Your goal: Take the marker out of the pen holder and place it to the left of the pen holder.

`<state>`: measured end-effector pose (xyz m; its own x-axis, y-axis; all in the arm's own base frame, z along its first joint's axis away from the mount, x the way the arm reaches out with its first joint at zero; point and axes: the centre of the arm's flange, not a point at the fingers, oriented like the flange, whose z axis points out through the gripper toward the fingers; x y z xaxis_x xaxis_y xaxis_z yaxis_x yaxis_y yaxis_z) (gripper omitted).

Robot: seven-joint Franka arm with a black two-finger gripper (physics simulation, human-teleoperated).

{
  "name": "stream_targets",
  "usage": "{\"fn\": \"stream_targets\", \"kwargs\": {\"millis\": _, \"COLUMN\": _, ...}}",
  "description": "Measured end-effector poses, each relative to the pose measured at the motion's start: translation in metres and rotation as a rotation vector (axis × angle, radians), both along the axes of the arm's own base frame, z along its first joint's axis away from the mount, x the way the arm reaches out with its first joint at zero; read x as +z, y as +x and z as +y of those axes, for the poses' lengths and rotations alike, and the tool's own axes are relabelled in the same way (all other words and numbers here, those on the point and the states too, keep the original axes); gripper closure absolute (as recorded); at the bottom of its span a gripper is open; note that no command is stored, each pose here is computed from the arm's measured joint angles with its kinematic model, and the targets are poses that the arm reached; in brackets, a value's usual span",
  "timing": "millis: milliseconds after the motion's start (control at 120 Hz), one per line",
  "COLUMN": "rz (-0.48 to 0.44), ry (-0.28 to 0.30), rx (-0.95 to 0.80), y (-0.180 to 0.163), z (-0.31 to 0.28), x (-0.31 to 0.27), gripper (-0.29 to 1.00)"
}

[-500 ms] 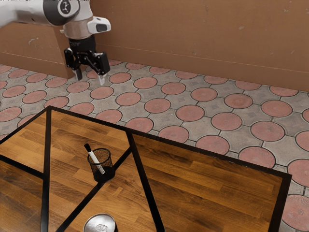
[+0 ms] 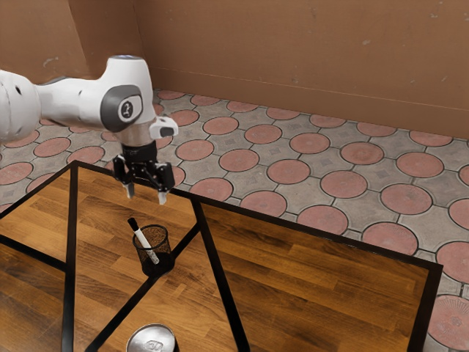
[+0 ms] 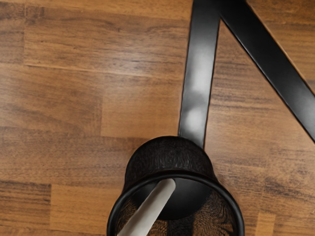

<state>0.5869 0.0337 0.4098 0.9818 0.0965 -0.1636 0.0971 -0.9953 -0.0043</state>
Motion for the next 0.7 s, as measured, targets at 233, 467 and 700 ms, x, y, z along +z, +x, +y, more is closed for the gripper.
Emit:
{"fn": "stream_targets", "kwargs": {"millis": 233, "rz": -0.097, "ry": -0.151, "rx": 0.187, "y": 0.002, "z": 0.052, "x": -0.051, "gripper": 0.02}}
{"fn": "stream_targets", "kwargs": {"millis": 467, "rz": -0.136, "ry": -0.208, "rx": 0.215, "y": -0.024, "z": 0.094, "x": -0.066, "gripper": 0.03}}
{"fn": "stream_targets", "kwargs": {"millis": 700, "rz": -0.121, "ry": -0.274, "rx": 0.077, "y": -0.055, "z": 0.066, "x": -0.062, "gripper": 0.04}}
